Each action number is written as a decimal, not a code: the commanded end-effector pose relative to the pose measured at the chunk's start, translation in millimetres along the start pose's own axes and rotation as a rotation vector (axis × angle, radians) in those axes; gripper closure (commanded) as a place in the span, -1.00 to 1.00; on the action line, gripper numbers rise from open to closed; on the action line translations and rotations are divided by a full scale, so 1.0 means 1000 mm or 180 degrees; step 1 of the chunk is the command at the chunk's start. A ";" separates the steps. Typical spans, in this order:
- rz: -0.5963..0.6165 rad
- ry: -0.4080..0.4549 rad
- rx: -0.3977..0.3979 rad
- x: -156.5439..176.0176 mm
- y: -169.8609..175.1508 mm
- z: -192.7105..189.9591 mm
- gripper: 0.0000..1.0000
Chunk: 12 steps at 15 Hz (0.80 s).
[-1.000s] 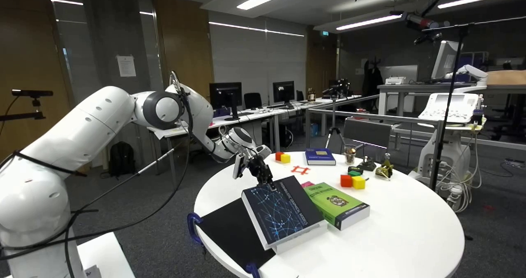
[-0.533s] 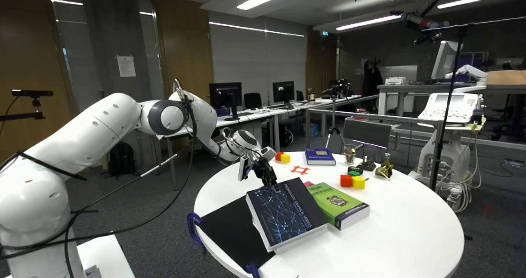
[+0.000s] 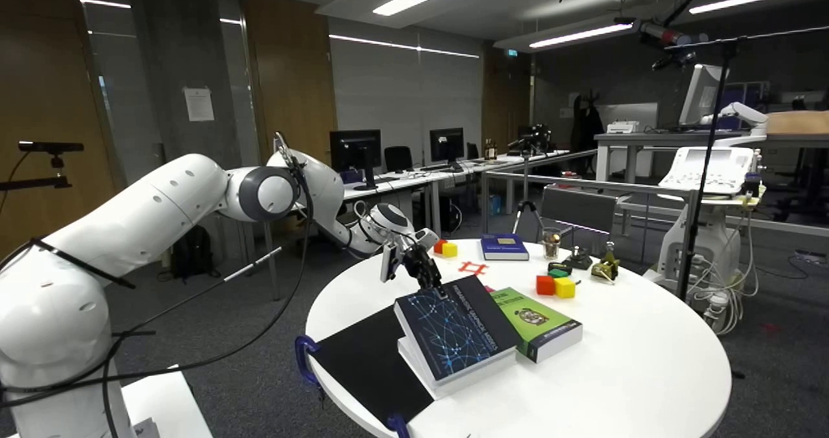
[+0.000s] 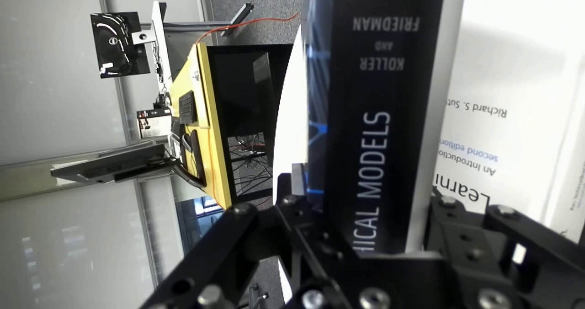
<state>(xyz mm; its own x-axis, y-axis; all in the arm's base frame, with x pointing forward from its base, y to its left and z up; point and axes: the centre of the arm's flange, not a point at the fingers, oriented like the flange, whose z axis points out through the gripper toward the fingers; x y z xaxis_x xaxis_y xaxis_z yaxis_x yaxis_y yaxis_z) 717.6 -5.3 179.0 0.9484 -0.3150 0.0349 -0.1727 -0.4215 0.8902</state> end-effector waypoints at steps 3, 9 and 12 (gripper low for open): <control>-0.0007 -0.0006 -0.0323 0.012 0.018 -0.039 0.45; 0.0024 -0.0020 -0.0343 0.007 0.011 -0.046 0.45; 0.0093 -0.0035 -0.0264 0.009 0.018 -0.046 0.45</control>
<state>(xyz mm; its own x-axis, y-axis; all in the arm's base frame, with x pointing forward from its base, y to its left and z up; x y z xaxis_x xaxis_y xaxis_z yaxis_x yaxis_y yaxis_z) 722.0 28.6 169.3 0.9527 -0.3024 0.0311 -0.1548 -0.3945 0.9058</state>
